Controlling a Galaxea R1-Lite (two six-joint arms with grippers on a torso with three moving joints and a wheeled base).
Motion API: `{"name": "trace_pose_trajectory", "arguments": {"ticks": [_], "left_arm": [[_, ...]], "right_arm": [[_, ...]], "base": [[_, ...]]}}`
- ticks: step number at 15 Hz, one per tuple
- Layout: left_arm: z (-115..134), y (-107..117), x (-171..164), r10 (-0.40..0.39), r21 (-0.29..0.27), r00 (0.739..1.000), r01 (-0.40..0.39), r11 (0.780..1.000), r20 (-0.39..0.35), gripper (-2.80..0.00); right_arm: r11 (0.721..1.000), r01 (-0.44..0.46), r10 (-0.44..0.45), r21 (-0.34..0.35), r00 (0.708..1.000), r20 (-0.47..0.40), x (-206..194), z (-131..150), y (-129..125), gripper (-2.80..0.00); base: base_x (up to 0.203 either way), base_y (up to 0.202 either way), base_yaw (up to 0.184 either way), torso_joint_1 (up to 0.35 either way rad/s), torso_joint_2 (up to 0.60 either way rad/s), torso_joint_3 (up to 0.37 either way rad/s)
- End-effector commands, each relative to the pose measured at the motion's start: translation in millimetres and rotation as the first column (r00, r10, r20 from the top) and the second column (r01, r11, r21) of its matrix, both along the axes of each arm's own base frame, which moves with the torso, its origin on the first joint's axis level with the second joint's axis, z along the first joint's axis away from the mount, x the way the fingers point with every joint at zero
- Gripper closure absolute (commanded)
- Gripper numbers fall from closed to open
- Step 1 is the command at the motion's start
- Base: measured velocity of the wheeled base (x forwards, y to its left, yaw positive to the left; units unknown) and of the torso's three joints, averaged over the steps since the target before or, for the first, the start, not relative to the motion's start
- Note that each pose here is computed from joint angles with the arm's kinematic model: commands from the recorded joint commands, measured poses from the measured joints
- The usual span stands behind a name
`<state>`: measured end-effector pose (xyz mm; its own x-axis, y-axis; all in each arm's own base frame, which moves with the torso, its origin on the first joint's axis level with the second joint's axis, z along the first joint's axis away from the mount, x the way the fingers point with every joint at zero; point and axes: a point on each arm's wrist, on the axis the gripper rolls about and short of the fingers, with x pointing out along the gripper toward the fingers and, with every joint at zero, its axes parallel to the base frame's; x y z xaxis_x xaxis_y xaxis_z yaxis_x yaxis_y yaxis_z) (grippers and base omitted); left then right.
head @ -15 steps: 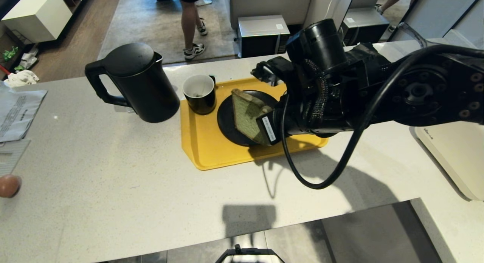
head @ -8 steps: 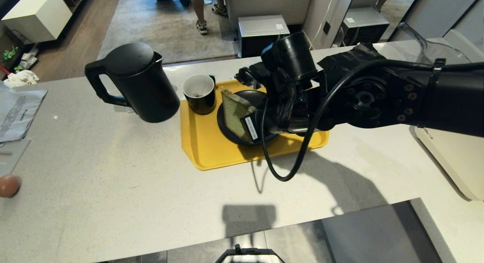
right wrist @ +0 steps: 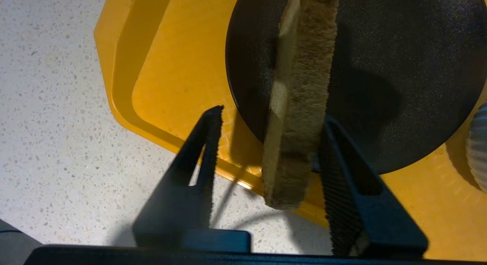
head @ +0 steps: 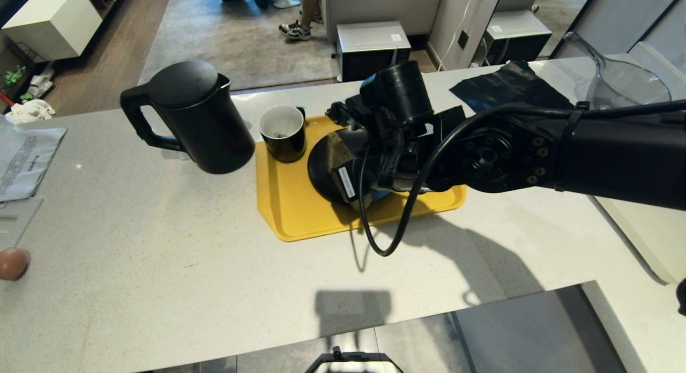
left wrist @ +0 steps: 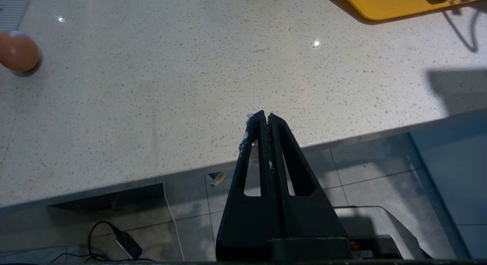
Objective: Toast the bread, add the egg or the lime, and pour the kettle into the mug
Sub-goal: Put the baked bread on a plate
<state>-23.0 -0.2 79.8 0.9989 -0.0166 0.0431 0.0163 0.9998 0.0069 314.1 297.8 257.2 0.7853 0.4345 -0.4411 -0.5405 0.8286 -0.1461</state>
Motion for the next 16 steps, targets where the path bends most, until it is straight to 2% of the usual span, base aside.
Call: {"name": "trace_pose_trajectory", "arguments": {"ticks": [1, 6, 12, 16], "left_arm": [[-4.7, 0.0, 1.1, 0.000, 0.000, 1.000, 0.000, 1.000, -0.014, 0.00], [-4.7, 0.0, 1.1, 0.000, 0.000, 1.000, 0.000, 1.000, -0.014, 0.00], [-4.7, 0.0, 1.1, 0.000, 0.000, 1.000, 0.000, 1.000, -0.014, 0.00], [-4.7, 0.0, 1.1, 0.000, 0.000, 1.000, 0.000, 1.000, -0.014, 0.00]], "right_arm": [[1.000, 0.002, -0.002, -0.005, 1.000, -0.004, 0.7, -1.6, 0.0, -2.80], [1.000, 0.023, -0.023, -0.006, 1.000, 0.004, 5.0, 0.8, -7.0, -2.80], [0.999, 0.010, -0.010, -0.031, 1.000, 0.000, 10.5, -11.7, 0.1, -2.80], [0.999, -0.033, 0.034, -0.007, 0.993, 0.115, 23.4, -21.7, 18.0, -2.80]], "base": [[0.000, 0.000, 0.000, 0.000, 0.00, 0.000], [0.000, 0.000, 0.000, 0.000, 0.00, 0.000], [0.000, 0.000, 0.000, 0.000, 0.00, 0.000], [0.000, 0.000, 0.000, 0.000, 0.00, 0.000]]}}
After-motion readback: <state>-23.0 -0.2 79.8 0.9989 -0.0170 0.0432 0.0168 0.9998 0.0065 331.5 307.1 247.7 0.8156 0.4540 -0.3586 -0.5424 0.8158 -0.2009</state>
